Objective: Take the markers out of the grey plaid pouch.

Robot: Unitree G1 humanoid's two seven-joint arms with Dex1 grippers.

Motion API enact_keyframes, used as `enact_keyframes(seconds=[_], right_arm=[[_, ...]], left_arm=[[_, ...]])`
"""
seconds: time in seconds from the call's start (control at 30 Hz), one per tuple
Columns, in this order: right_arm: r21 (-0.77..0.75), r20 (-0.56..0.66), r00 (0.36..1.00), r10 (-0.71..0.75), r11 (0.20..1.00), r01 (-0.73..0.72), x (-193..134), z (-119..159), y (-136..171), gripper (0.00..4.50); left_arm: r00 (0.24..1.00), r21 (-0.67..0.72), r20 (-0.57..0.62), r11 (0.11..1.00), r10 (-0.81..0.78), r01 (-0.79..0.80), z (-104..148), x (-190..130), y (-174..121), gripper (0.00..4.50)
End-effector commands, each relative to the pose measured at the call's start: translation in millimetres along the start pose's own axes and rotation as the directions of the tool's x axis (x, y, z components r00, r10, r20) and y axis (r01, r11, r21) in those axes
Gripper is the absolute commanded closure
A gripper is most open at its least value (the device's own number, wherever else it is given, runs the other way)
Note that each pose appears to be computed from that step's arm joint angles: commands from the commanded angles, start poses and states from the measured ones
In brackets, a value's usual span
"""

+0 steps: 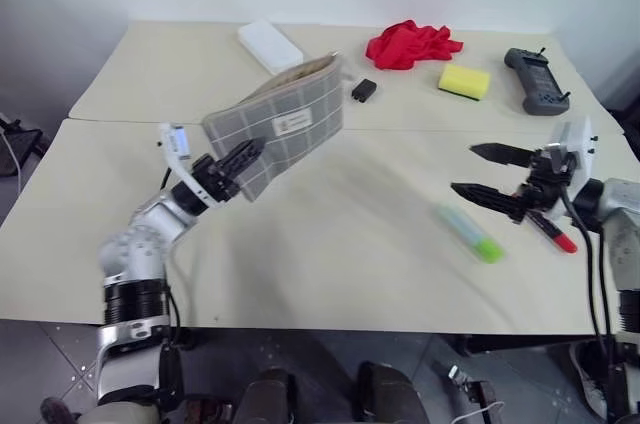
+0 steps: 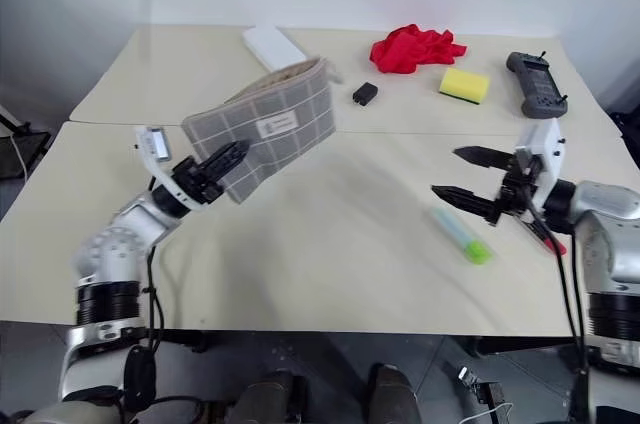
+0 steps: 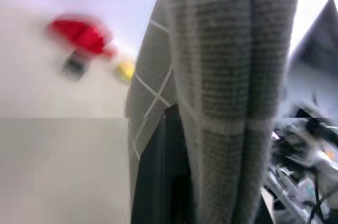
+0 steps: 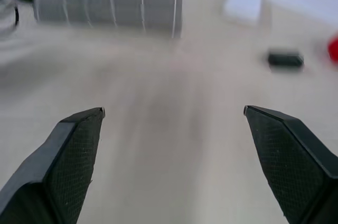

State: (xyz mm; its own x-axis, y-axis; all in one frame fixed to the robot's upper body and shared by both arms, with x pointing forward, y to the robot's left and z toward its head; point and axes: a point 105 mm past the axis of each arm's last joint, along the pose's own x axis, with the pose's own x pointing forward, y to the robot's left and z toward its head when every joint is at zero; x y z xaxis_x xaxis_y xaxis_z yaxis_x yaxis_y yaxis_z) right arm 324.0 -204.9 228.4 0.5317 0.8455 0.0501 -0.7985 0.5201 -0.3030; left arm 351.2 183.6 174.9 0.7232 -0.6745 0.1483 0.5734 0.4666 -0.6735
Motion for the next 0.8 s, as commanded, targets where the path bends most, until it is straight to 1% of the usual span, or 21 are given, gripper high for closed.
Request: enact_keyframes(seconds=[0.03,0.07,0.1,0.13,0.2,0.3,0.43,0.5,0.53,0.57,0.6,0.63,0.67,0.7,0.73,0.77,0.8], right_arm=[[-0.117,0.058,0.998,-0.003,0.993,0.009,2.4,16.0,2.1,0.06],[-0.154,0.058,0.998,-0.003,0.988,0.012,1.3,11.6,3.3,0.06],[-0.154,0.054,0.999,0.003,0.988,0.005,0.1,3.2,6.6,0.06],[-0.176,0.05,0.999,0.007,0.984,0.002,-0.6,-4.6,10.0,0.06],[-0.174,0.015,0.999,0.037,0.984,-0.034,-1.3,-21.5,18.9,0.06],[-0.182,0.0,0.997,0.077,0.98,-0.076,0.2,-34.7,28.0,0.0],[-0.17,0.011,0.996,0.085,0.982,-0.082,3.9,-37.4,28.3,0.0],[-0.167,0.012,0.996,0.09,0.982,-0.087,5.3,-37.8,26.8,0.0],[-0.167,0.011,0.995,0.095,0.982,-0.091,5.7,-37.8,26.3,0.0],[-0.161,0.01,0.995,0.099,0.982,-0.096,5.8,-38.1,26.0,0.0],[-0.157,0.006,0.994,0.107,0.982,-0.104,5.7,-38.3,26.1,0.0],[-0.156,0.005,0.994,0.11,0.982,-0.108,5.3,-37.8,25.7,0.0],[-0.152,-0.002,0.993,0.116,0.982,-0.115,4.4,-37.5,24.8,0.0],[-0.15,-0.007,0.993,0.12,0.981,-0.12,3.7,-37.3,24.1,0.0],[-0.141,-0.014,0.992,0.123,0.982,-0.123,2.7,-37.1,22.8,0.0],[-0.135,-0.018,0.992,0.125,0.983,-0.126,1.9,-37.0,21.8,0.0],[-0.136,-0.024,0.991,0.129,0.982,-0.131,1.2,-36.7,21.1,0.0]], left_arm=[[0.995,-0.101,0.031,0.991,0.095,-0.091,8.8,-14.2,-2.1,4.5],[0.987,-0.14,0.074,0.982,0.14,-0.129,14.9,-19.8,1.9,4.5],[0.974,-0.178,0.133,0.971,0.183,-0.158,22.9,-28.7,5.5,4.5],[0.954,-0.224,0.164,0.951,0.25,-0.211,26.0,-38.3,12.8,4.5],[0.913,-0.281,0.17,0.906,0.371,-0.316,24.2,-54.4,26.8,4.5],[0.855,-0.28,0.102,0.84,0.508,-0.466,11.6,-73.9,42.8,3.75],[0.828,-0.199,0.022,0.815,0.56,-0.545,2.6,-85.1,45.4,2.59],[0.796,0.019,-0.045,0.798,0.603,-0.603,1.0,-89.8,44.7,1.99],[0.781,0.134,-0.057,0.78,0.622,-0.611,3.8,-90.8,44.0,1.68],[0.764,0.28,-0.019,0.737,0.645,-0.615,14.3,-92.0,45.4,1.42],[0.769,0.414,-0.017,0.704,0.639,-0.577,20.2,-91.1,43.5,1.13],[0.789,0.528,-0.048,0.686,0.613,-0.501,21.9,-89.0,39.2,0.82],[0.792,0.589,-0.085,0.671,0.605,-0.45,22.7,-89.6,37.4,0.53],[0.777,0.618,-0.119,0.659,0.618,-0.429,23.9,-92.9,38.9,0.22],[0.781,0.688,-0.123,0.619,0.613,-0.378,30.0,-92.1,36.8,0.02],[0.784,0.735,-0.125,0.588,0.608,-0.338,33.8,-91.0,35.2,0.02],[0.823,0.787,-0.139,0.565,0.551,-0.246,36.6,-84.1,26.6,0.02]])
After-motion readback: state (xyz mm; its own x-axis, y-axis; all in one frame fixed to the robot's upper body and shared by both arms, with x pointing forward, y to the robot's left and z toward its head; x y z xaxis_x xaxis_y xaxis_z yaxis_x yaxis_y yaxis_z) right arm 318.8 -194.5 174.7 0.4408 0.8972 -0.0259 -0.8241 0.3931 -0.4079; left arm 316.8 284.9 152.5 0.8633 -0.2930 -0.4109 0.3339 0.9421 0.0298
